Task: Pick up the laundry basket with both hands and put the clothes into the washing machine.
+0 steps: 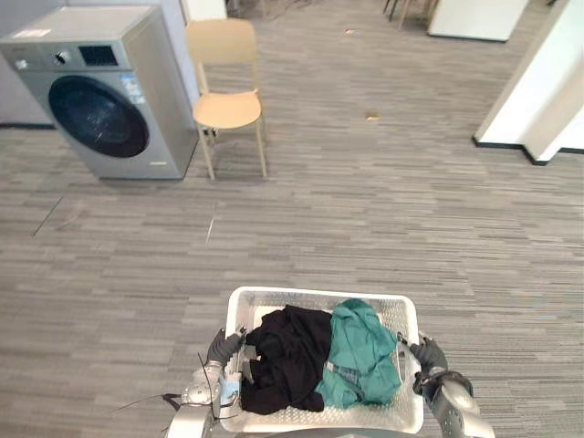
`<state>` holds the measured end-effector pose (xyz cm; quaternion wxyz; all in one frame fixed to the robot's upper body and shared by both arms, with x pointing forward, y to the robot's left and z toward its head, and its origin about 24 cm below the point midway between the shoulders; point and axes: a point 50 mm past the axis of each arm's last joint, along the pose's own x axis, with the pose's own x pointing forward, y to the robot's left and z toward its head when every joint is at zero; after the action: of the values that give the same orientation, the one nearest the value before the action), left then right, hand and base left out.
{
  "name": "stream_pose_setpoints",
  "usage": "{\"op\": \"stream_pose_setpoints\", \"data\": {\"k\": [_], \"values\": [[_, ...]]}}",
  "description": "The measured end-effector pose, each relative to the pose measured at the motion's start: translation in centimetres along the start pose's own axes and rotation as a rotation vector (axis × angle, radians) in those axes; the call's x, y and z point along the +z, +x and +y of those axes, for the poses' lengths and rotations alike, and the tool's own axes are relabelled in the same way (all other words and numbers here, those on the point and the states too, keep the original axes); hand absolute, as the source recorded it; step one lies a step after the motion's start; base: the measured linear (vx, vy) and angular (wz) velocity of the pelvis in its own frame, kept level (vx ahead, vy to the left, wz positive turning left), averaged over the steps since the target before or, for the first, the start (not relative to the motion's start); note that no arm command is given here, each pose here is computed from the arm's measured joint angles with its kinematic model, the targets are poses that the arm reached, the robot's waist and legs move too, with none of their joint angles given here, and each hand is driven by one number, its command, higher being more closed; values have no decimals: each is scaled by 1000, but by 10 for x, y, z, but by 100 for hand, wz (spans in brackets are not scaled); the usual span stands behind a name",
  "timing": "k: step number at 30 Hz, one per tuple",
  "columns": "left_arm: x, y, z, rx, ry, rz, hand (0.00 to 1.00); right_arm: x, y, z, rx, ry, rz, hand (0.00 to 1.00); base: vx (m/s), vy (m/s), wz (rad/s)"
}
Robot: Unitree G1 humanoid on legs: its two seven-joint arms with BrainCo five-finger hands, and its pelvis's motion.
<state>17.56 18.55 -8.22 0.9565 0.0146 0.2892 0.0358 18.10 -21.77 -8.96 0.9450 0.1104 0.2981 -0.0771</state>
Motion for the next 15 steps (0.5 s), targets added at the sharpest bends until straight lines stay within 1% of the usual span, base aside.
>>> {"op": "stream_pose_setpoints", "data": {"k": [1, 3, 6, 10, 15], "values": [[2, 0, 1, -2, 2, -8, 100, 4, 2, 3, 6, 9, -17, 100, -1, -69, 68], [22, 4, -2, -18, 3, -85, 100, 26, 15, 7, 21, 0, -64, 100, 3, -110, 44], [24, 5, -3, -7, -25, -102, 100, 42, 23, 10, 40, -28, -94, 100, 192, -32, 25], [24, 5, -2, 8, -19, -101, 100, 42, 24, 13, 32, -22, -91, 100, 534, 136, 23], [22, 5, 3, 4, 23, -83, 100, 21, 15, 9, 3, 34, -50, 100, 538, 141, 12]]}}
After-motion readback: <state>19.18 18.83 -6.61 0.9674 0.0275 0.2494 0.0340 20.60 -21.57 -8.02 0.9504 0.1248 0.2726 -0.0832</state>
